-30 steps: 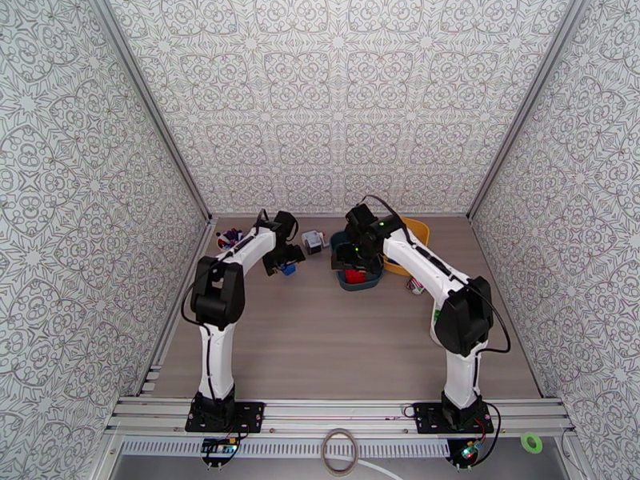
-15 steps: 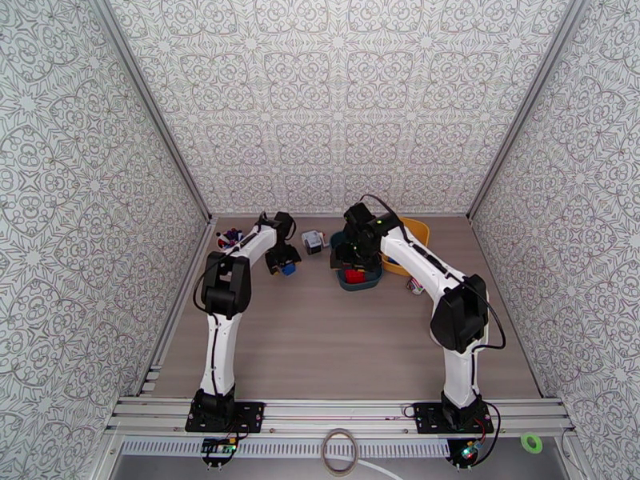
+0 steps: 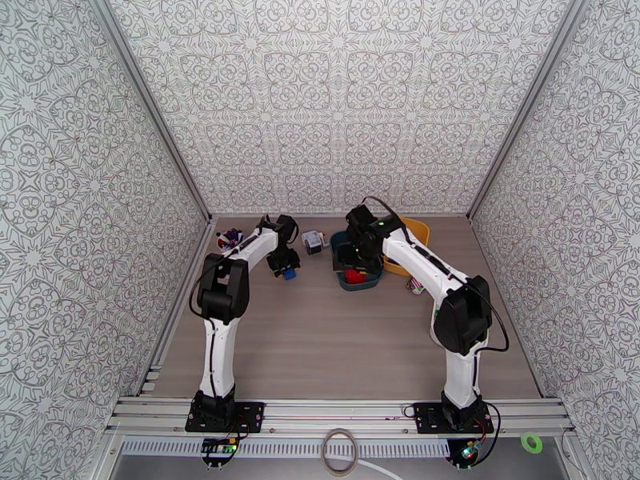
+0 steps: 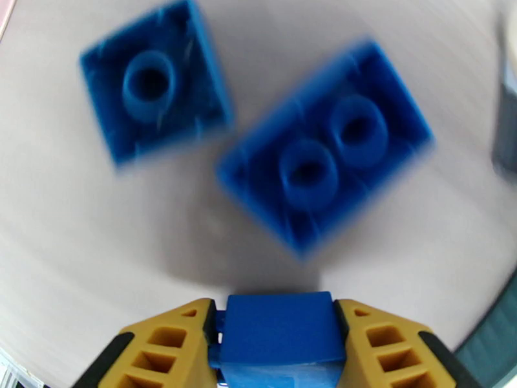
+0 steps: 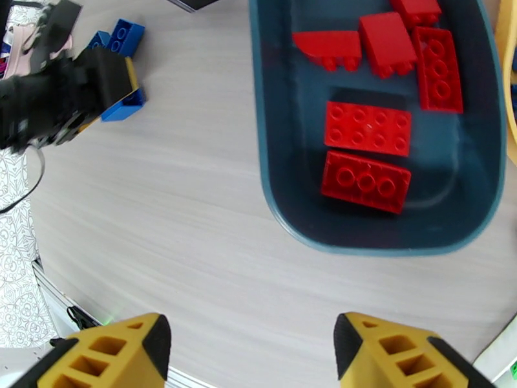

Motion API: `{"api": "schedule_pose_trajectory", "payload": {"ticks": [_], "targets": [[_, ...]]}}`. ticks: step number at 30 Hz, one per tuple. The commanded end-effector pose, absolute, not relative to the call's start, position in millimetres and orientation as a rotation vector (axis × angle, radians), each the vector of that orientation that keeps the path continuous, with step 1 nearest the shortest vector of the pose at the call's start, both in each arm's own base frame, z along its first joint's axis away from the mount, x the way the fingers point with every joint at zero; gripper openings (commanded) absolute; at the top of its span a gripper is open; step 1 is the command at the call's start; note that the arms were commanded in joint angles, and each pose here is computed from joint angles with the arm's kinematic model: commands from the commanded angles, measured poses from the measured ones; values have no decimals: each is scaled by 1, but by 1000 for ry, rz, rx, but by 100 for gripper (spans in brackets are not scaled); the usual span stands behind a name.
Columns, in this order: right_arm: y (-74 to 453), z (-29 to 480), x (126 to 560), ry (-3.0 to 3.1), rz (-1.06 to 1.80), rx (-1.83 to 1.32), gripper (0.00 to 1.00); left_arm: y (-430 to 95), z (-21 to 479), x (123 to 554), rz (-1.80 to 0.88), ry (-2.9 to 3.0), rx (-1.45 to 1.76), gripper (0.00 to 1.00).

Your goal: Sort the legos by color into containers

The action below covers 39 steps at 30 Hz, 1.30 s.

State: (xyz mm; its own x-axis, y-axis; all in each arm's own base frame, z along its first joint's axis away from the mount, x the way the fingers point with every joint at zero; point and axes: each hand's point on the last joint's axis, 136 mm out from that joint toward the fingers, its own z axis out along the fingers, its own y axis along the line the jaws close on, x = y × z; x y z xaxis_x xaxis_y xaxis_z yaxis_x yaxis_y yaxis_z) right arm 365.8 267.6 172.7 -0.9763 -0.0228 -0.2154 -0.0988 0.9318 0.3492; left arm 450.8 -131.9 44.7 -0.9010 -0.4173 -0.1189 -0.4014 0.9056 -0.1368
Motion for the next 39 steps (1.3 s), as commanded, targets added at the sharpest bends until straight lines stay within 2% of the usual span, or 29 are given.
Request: {"api": "schedule_pose_trajectory", "payload": {"ticks": [1,9,13,20,26,27,30,32,34,35,39], "targets": [[244,195,367,2819,554,-6,71,-168,100,458,-390,2808,-514,34],[200,209,366,2763,681,159,71,-274,175,456,-1038,2635,-246,35],[182,217,364,2744,647,190,71,-332,190,451,-1302,2570,-156,35],[137,226,354,2681,666,379,71,-409,191,456,-1543,2493,-118,35],[101,224,330,2645,659,509,71,-459,174,479,-1663,2428,-203,36],[97,222,325,2646,660,525,71,-469,183,486,-1699,2382,-209,37],[91,220,315,2636,660,557,71,-494,185,499,-1775,2315,-258,47],[88,218,310,2633,660,574,71,-511,188,504,-1821,2288,-271,65],[87,219,307,2628,661,579,71,-521,188,508,-1849,2268,-284,96],[87,220,306,2626,660,581,71,-523,189,510,-1861,2253,-293,99],[84,226,302,2615,637,571,71,-513,196,515,-1836,2229,-292,99]]}}
